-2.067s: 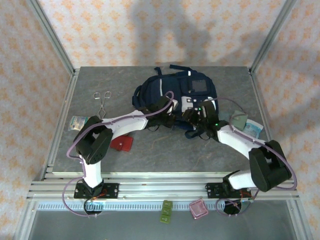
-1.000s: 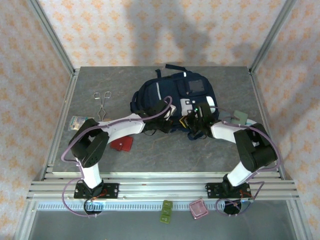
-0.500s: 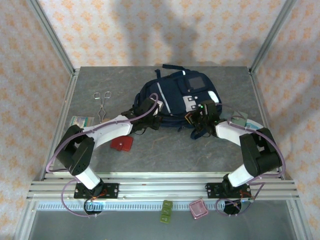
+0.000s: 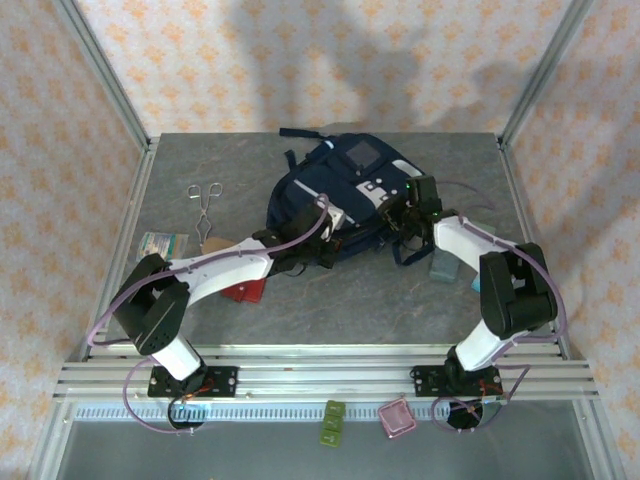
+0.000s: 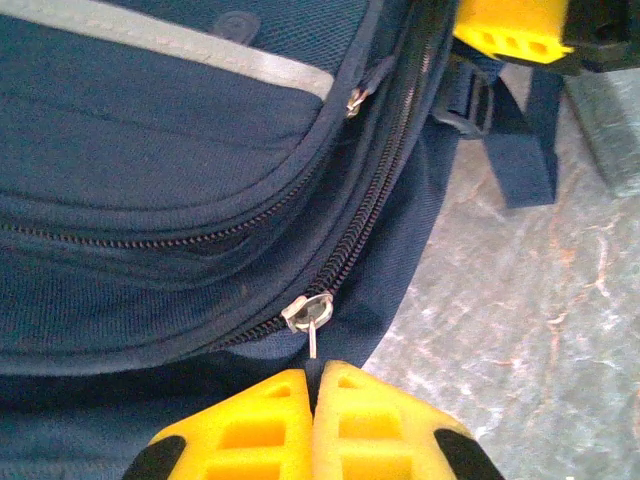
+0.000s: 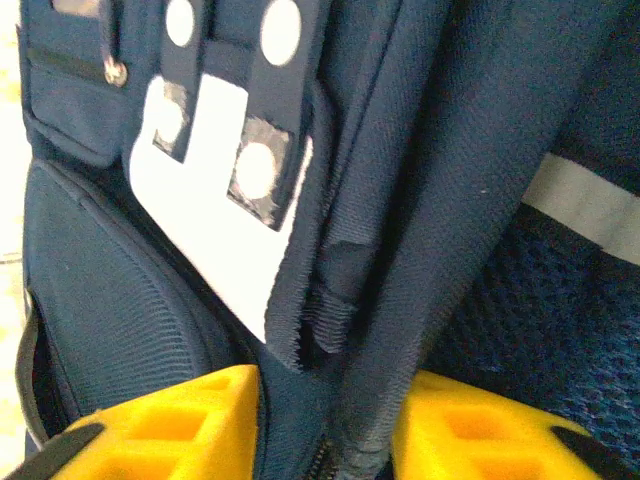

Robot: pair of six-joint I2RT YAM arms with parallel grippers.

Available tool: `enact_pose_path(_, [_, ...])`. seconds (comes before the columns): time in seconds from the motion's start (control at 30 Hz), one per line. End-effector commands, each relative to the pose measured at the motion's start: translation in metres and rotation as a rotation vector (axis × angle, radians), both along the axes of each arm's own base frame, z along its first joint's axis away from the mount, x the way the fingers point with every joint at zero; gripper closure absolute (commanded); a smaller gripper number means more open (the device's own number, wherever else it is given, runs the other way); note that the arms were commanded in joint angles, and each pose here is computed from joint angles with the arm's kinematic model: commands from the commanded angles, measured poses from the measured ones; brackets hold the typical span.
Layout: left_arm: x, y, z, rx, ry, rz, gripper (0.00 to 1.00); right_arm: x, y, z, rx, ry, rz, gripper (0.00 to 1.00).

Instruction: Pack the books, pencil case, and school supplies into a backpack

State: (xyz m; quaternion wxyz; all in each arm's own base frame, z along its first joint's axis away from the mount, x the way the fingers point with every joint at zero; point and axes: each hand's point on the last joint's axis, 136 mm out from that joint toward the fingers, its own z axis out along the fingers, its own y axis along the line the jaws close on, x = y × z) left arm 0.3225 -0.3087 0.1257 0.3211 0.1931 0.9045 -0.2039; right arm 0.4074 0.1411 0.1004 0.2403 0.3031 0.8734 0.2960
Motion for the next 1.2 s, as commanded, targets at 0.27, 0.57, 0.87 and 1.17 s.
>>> enact_pose_path(0.27, [0.005, -0.069, 0.027, -0.146, -0.028, -0.076, 1.0, -0.063, 0.014, 0.017, 0.186, -0.023, 0.061, 0.53])
enact_pose_path(0.57, [0.003, -0.075, 0.024, -0.136, -0.025, -0.091, 1.0, -0.068, 0.033, -0.004, 0.222, 0.014, 0.086, 0.54])
enact_pose_path(0.87, [0.004, -0.045, 0.0, 0.016, -0.041, -0.011, 1.0, -0.042, 0.024, -0.003, 0.155, -0.036, 0.018, 1.0])
enact_pose_path(1.17, [0.022, 0.049, -0.015, 0.141, -0.07, 0.222, 1.0, -0.046, 0.001, 0.002, 0.138, -0.066, -0.047, 1.0])
